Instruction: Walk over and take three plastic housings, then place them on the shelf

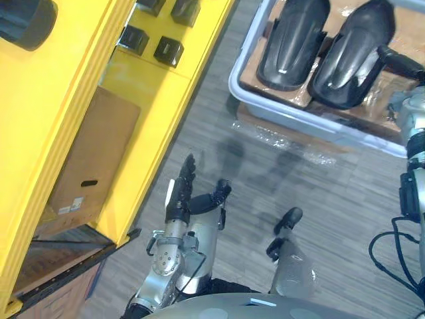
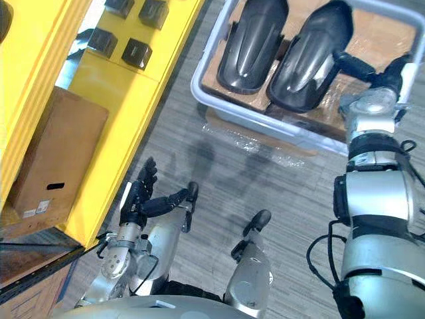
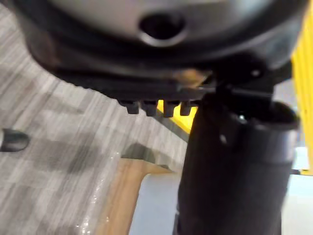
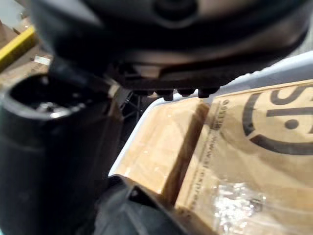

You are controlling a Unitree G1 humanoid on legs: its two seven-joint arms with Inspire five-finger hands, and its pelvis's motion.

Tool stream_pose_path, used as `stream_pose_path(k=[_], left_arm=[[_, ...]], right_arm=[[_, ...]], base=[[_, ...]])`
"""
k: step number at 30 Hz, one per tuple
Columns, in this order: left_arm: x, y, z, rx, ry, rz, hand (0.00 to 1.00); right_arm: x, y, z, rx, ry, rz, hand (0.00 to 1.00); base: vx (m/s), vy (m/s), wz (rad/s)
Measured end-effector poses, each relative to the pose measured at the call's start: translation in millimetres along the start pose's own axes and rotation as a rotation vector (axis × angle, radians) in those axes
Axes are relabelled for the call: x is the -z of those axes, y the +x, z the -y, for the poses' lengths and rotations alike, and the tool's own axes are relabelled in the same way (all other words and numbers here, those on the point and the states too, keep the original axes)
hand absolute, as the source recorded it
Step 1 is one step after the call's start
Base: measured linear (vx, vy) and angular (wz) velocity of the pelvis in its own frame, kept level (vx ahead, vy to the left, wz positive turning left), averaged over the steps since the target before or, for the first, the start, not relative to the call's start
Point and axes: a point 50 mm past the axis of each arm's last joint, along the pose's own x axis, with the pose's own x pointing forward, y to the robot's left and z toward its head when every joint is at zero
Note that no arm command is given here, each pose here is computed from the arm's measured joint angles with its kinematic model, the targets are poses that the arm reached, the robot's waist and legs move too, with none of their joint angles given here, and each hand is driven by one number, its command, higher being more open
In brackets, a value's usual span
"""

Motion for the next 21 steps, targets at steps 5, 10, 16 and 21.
stream_pose_path(k=[5,10,16,21], left_arm=[[9.3,-2.9,6.5,-0.001,-0.019,-0.035,1.00],[9.4,-3.6,9.4,-0.006,-0.059,-0.037,1.00],[8.0,-3.2,7.1,-0.024,-0.093,-0.027,1.00],[5.9,-2.5,5.2,-0.035,-0.132,-0.020,1.00]], right_arm=[[-9.4,7.3,26.8,0.042,-0.092,-0.027,1.00],[-10.2,9.2,37.2,0.066,-0.198,-0.037,0.00],[-7.6,14.6,80.4,0.146,-0.357,-0.082,0.00],[-3.9,15.8,98.2,0.182,-0.483,-0.102,0.00]], base=[[-0.04,0.019,0.04],[-0.05,-0.003,0.09],[-0.05,0.010,0.10],[-0.01,0.000,0.02]])
